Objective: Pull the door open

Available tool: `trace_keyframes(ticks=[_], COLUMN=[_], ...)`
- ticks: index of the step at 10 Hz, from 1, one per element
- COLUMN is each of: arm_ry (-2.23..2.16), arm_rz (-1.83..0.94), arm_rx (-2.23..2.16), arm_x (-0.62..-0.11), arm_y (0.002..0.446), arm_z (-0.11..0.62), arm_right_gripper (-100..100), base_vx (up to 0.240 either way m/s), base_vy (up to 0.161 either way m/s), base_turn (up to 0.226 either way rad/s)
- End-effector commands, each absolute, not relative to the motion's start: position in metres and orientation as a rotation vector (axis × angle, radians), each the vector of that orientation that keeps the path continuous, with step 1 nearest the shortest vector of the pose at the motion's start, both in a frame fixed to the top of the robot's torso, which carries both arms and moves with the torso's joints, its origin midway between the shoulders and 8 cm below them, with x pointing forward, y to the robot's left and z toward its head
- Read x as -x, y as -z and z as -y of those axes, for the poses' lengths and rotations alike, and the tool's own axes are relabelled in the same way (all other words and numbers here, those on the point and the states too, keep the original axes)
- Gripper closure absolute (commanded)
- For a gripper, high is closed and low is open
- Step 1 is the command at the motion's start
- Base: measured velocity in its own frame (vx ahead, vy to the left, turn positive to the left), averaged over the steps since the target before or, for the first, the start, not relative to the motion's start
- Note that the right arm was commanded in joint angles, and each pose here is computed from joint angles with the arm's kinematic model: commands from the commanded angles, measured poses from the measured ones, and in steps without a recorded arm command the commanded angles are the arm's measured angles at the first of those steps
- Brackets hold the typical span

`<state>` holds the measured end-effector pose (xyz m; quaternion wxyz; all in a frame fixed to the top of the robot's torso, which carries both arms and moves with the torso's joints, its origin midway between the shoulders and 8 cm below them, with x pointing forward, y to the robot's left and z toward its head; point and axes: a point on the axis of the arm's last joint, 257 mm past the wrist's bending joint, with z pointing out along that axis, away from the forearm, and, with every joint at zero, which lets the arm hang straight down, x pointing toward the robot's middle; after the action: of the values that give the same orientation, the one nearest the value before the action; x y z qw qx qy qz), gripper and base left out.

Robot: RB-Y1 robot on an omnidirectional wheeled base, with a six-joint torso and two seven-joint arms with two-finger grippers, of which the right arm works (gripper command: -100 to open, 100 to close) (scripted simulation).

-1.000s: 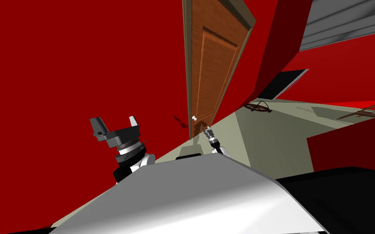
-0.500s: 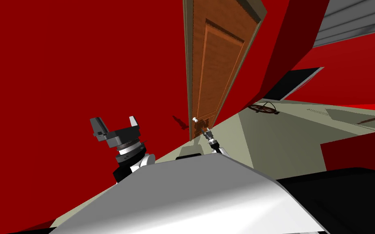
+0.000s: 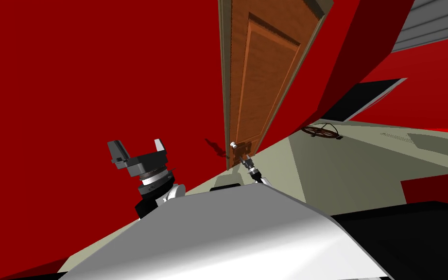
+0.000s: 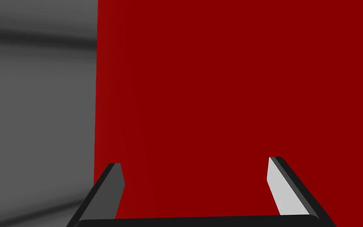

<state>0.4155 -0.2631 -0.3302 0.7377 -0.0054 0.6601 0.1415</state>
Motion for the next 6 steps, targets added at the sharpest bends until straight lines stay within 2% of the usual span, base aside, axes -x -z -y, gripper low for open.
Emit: trace_keyframes(ticks=[1, 3, 6], arm_ry=[-0.292, -0.264, -0.242], arm_rz=[-1.466, -1.494, -1.517], arm_rx=[0.040, 0.084, 0.123], arm_x=[-0.415, -0.411, -0.408], arm_y=[0.339, 0.354, 0.367], arm_z=[0.261, 0.257, 0.253], arm_right_gripper=[-100, -100, -100], base_vx=[0.067, 0.092, 0.071], base_vy=[-0.047, -0.092, -0.044], base_turn=[0.052, 0.088, 0.042])
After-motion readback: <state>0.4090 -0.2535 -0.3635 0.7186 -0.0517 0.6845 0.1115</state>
